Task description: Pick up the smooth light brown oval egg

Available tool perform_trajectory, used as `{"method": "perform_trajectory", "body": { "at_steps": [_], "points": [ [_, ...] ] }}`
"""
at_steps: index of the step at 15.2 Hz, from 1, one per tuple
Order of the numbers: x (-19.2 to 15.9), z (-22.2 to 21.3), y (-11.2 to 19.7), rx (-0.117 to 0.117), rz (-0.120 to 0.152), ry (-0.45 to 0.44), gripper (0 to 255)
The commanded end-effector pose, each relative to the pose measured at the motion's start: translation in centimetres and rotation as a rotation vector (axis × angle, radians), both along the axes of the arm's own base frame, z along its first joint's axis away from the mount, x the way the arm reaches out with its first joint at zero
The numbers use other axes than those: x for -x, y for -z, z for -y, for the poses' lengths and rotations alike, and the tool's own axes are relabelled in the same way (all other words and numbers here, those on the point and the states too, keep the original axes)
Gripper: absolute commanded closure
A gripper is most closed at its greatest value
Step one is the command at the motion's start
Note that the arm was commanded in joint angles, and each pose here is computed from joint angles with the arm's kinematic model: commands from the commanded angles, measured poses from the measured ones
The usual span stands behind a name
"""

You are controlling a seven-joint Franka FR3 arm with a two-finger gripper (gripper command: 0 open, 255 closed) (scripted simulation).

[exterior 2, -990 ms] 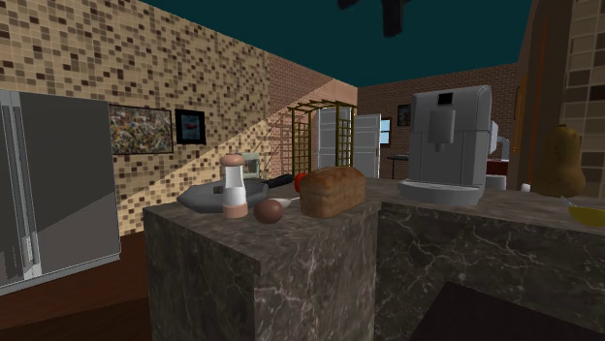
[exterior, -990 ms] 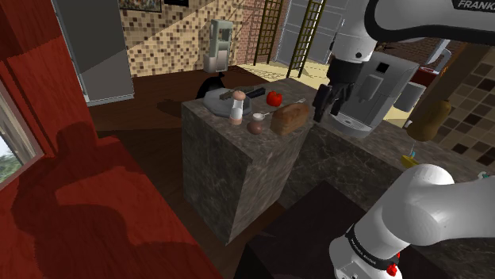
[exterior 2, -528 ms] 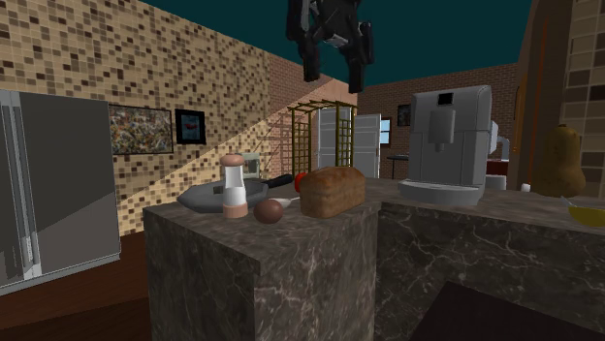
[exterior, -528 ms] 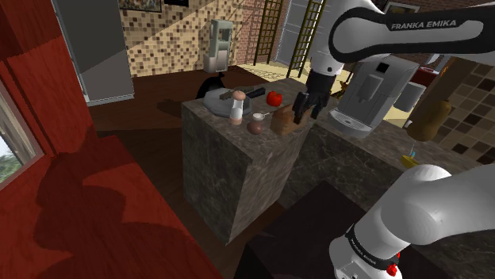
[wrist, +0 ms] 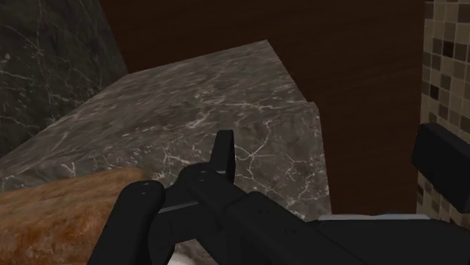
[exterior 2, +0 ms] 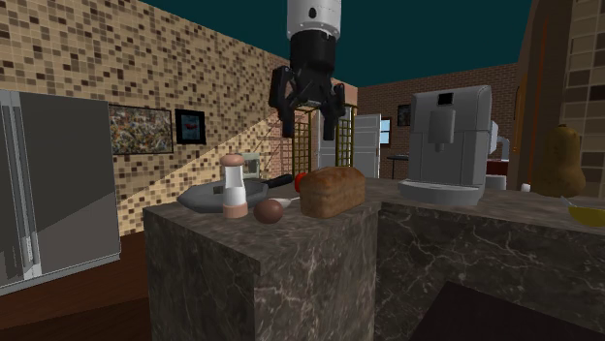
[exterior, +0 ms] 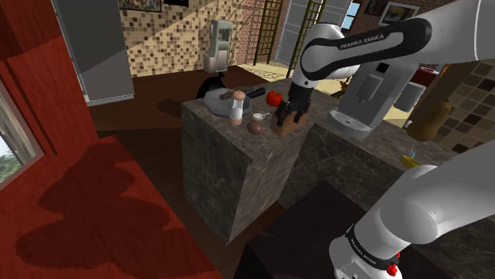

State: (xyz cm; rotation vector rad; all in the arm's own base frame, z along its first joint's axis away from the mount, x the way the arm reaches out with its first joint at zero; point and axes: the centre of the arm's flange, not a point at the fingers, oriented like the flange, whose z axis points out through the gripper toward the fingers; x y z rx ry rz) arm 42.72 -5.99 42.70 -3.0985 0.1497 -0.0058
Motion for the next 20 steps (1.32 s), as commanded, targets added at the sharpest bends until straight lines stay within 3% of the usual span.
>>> {"method": "perform_trajectory", "body": {
  "at_steps": [1, 20],
  "points": [
    [-2.0, 0.8, 1.3, -0.004, 0.013, 0.009, 0],
    [-19.5, 9.4, 15.4, -0.051, 0.113, 0.092, 0]
  ]
}}
